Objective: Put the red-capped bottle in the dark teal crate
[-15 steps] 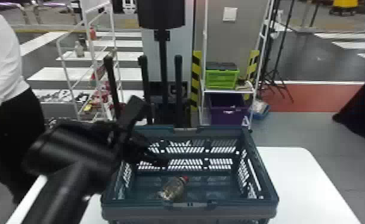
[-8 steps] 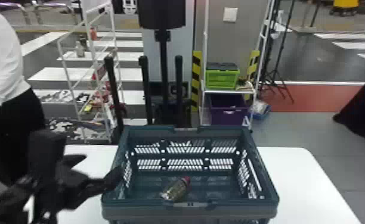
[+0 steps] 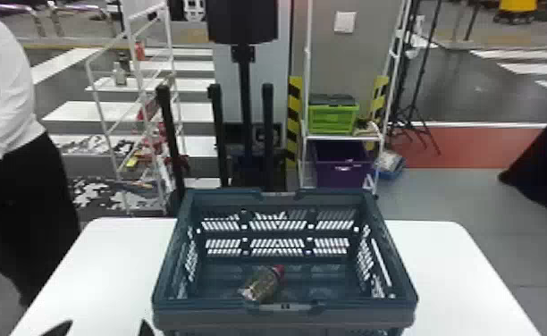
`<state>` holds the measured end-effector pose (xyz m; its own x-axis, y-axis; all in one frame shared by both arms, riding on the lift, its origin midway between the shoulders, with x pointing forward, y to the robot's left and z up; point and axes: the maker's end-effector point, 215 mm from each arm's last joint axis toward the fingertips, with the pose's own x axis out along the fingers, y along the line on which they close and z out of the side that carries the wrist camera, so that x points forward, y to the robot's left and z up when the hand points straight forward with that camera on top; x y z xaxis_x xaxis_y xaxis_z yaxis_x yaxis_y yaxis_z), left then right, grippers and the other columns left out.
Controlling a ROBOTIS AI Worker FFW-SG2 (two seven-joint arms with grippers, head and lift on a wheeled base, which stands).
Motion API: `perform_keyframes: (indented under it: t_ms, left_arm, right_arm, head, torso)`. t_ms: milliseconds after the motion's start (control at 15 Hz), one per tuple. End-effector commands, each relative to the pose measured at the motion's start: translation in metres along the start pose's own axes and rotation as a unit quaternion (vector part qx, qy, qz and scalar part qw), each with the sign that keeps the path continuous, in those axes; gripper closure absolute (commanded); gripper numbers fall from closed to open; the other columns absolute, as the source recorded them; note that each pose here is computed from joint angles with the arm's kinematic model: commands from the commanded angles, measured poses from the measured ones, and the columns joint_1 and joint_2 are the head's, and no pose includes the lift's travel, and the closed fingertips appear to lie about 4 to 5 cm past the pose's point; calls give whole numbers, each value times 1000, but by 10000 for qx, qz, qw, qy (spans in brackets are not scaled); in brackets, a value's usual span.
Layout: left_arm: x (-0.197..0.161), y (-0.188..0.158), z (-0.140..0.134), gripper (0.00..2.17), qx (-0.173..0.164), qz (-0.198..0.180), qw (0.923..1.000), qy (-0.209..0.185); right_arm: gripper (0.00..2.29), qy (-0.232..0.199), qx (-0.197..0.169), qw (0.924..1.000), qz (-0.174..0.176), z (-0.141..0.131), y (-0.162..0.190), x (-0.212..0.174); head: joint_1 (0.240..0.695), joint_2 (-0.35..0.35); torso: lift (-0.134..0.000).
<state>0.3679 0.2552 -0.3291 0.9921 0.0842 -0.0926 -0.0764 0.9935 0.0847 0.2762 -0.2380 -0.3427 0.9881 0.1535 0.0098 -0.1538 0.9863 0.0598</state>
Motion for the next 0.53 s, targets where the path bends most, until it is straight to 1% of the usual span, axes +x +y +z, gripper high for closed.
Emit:
perform_keyframes:
  t_ms: [0,67,200,267,333,467]
  left_arm:
    - [-25,-31,-23,12,-96,-118,9998,-123]
    - [-32,-43,-38,12,-143,-198,9997,-36]
    - [-43,-53,-50,12,-218,-225,9995,-7]
    - [-47,-56,-50,12,-253,-235,9994,-36]
    - [-49,-53,-47,12,-254,-147,9995,-76]
    - [-55,-53,-41,12,-230,-108,9995,-171]
  right_arm:
    - [154,91,-5,10000,16,-6,0,0]
    - [154,141,-15,9999,41,-10,1,1]
    - [154,139,-29,9999,77,-9,2,0]
    - [154,141,-30,9999,86,-9,2,0]
    - [154,138,-31,9998,114,-9,3,1]
    - [154,138,-40,9998,153,-9,5,2]
  head:
    - [499,0]
    - [499,0]
    - [499,0]
    - [499,0]
    - [499,0]
    - [499,0]
  torso:
    - [0]
    - [0]
    - [0]
    - [0]
    - [0]
    - [0]
